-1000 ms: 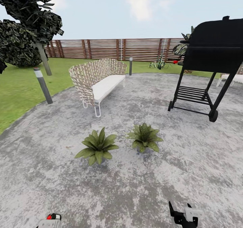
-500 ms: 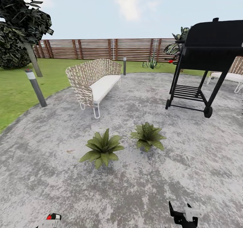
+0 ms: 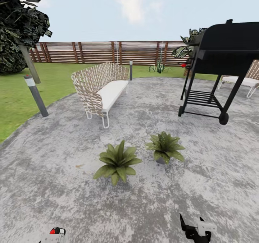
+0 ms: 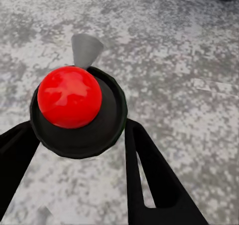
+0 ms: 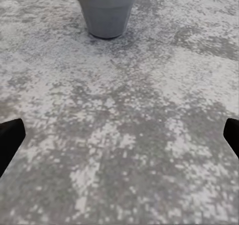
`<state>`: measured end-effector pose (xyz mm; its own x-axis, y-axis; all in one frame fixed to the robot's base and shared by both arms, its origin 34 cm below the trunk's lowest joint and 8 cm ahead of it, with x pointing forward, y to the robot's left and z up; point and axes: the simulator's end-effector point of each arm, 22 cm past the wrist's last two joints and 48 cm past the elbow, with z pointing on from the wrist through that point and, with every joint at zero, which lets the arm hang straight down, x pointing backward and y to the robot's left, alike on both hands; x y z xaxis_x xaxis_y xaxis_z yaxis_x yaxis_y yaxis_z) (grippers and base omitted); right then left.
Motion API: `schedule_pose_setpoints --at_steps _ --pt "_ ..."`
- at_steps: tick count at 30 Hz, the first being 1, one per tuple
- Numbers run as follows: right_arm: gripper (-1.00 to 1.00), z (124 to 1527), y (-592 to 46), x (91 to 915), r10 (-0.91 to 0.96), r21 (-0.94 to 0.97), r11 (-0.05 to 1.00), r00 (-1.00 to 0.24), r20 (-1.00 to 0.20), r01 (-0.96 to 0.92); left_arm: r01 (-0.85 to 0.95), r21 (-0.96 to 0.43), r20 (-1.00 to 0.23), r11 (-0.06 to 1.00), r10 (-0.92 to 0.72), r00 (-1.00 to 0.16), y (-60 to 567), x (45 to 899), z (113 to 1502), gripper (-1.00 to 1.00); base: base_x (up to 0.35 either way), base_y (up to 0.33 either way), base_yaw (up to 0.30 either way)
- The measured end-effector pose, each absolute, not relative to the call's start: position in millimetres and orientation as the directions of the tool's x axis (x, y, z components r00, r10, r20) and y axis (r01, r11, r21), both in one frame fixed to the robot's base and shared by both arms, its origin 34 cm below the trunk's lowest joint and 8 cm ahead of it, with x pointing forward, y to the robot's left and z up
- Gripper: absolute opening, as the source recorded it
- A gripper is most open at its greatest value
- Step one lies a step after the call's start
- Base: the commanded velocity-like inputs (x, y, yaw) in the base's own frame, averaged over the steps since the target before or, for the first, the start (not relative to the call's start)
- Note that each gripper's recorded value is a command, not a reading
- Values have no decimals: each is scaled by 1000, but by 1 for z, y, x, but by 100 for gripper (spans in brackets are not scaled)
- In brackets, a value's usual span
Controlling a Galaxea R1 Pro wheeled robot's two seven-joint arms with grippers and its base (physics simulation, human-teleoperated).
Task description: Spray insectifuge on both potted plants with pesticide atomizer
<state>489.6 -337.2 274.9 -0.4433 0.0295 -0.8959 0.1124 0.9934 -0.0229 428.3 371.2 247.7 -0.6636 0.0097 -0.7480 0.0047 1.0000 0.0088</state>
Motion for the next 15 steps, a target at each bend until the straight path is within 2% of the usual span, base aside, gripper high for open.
schedule_pose_setpoints --at_steps 3,10,12,15 --pt "100 275 -337 490 30 -23 993 -443 -896 113 5 9 -748 1000 10 -664 371 428 248 -100 67 18 -54" --pt "100 276 -336 490 30 -22 994 -441 -897 112 24 3 -751 1000 18 -661 367 431 249 -100 6 2 -205" --pt "100 276 -336 491 30 -21 994 -440 -898 110 52 6 -755 999 39 -654 364 435 252 -100 0 0 -51" --pt "100 276 -333 491 23 -22 995 -440 -898 97 191 -23 -751 981 109 -651 339 437 254 -100 0 0 -14"
